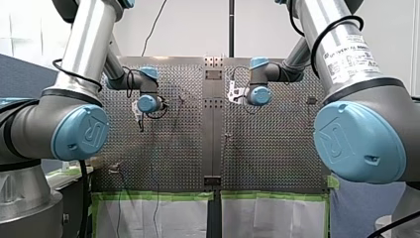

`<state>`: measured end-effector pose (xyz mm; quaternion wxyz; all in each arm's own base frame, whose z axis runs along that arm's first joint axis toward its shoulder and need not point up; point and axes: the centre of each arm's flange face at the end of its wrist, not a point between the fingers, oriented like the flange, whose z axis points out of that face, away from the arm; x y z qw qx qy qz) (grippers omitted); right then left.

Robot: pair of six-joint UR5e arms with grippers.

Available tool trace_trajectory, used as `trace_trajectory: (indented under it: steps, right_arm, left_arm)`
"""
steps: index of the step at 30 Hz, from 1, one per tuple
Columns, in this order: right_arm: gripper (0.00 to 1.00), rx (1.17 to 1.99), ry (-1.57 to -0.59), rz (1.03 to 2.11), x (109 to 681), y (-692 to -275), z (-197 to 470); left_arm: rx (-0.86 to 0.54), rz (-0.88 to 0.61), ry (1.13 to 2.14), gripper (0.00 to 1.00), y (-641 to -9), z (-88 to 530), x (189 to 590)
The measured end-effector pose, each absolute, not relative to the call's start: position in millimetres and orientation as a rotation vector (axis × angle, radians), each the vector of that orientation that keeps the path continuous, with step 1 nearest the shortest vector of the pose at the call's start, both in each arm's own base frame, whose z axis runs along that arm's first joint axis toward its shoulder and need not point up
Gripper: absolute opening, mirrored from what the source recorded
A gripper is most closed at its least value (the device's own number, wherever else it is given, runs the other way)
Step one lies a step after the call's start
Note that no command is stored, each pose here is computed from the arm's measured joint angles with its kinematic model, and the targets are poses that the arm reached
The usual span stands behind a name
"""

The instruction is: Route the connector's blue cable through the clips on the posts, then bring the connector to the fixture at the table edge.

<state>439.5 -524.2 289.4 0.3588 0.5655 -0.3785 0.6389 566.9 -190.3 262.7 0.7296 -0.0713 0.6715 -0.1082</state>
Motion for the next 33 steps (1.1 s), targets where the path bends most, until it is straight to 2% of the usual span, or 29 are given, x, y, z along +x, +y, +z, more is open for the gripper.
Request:
trace_trajectory:
  steps: [2,4,5,6,7,8,10,11,12,25,33]
  right_arm:
    - [0.0,1.461,-0.976,1.649,439.7,-524.2,289.0]
    - [0.0,1.464,-0.974,1.65,440.1,-523.9,288.6]
    - [0.0,1.467,-0.973,1.651,440.7,-523.4,288.2]
    - [0.0,1.469,-0.973,1.652,441.2,-523.0,288.0]
    - [0.0,1.471,-0.972,1.652,441.6,-522.6,287.9]
    - [0.0,1.473,-0.972,1.653,442.2,-522.0,287.6]
    - [0.0,1.477,-0.971,1.653,443.3,-521.1,287.0]
    - [0.0,1.479,-0.971,1.653,443.9,-520.6,286.6]
    - [0.0,1.481,-0.971,1.653,444.3,-520.1,286.3]
    - [0.0,1.512,-0.968,1.651,450.8,-512.9,283.0]
    - [0.0,1.522,-0.97,1.653,454.0,-509.4,282.4]
  left_arm:
    - [-0.157,-0.243,1.479,0.0,-189.1,262.8,567.7]
    - [-0.154,-0.248,1.48,0.22,-188.6,262.8,568.1]
    - [-0.15,-0.253,1.481,0.22,-188.5,262.7,568.2]
    - [-0.149,-0.258,1.482,0.36,-188.3,262.7,568.4]
    - [-0.148,-0.263,1.482,0.68,-188.1,262.7,568.5]
    - [-0.149,-0.268,1.482,0.68,-187.9,262.7,568.7]
    - [-0.154,-0.282,1.483,0.93,-186.9,262.5,569.2]
    - [-0.16,-0.291,1.483,0.93,-186.1,262.5,569.4]
    - [-0.166,-0.297,1.484,1.0,-185.5,262.4,569.5]
    - [-0.243,-0.266,1.525,1.0,-178.9,273.4,557.7]
    - [-0.214,-0.293,1.555,1.0,-186.2,290.5,543.7]
